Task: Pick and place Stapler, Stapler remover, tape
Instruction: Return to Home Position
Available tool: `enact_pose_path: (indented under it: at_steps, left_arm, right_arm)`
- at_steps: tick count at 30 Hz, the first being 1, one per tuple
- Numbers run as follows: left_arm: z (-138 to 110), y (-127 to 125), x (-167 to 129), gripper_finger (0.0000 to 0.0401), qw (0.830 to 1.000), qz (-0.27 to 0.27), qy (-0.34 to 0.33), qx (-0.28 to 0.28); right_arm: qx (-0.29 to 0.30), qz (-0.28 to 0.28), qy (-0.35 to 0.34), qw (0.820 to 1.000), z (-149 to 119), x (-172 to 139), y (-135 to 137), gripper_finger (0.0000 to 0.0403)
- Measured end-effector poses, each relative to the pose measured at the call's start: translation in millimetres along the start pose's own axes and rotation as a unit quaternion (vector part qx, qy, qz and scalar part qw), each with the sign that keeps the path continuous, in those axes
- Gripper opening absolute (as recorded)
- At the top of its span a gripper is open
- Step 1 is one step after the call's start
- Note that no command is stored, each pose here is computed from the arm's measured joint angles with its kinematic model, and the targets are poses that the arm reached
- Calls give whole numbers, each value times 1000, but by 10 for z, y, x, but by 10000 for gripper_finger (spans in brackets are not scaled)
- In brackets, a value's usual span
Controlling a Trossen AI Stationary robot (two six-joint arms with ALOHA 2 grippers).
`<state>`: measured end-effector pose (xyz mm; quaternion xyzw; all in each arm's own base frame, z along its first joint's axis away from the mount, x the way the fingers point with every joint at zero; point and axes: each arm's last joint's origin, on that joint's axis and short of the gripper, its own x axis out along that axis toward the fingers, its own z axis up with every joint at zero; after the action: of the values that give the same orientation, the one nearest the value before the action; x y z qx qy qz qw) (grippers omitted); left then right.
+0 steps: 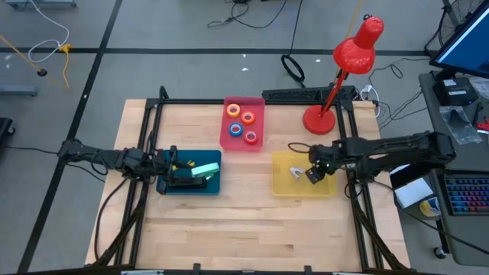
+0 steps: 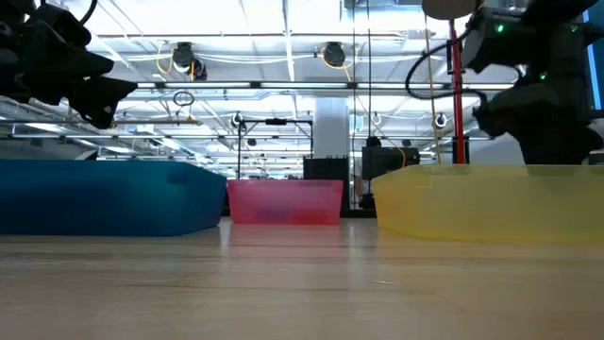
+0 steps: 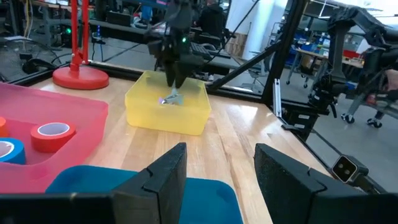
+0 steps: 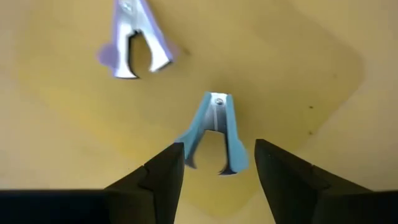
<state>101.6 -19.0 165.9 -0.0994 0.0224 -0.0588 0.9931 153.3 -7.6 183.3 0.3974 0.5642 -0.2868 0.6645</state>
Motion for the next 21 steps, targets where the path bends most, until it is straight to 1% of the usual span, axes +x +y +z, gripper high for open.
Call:
enact_pose_path:
  at_steps: [5,8,11,13,17,19,21]
  left_arm:
    - [1,3,0,186,1000,5,-1,-13]
    - [1,3,0,186,999,5,-1,-32]
    - [1,3,0,186,999,5,-2,-39]
    - [5,2,0,186,999,5,-3,-34]
    - [47,-12,-2,186,1000,-9,-23,3]
    - [69,-18,-3,186,999,-13,-35,17]
    - [78,-20,-5,186,999,-15,-39,18]
  right_arm:
    - [20,51,-35,998,-55,-178,-55,191]
    - [19,78,-54,995,-89,-268,-91,191]
    - [-6,104,-73,992,-121,-346,-121,191]
    - [-19,118,-89,989,-135,-392,-138,191]
    - [-50,129,-131,982,-171,-480,-200,192]
    - [-58,124,-170,976,-183,-530,-242,192]
    - [-60,111,-219,968,-193,-583,-294,192]
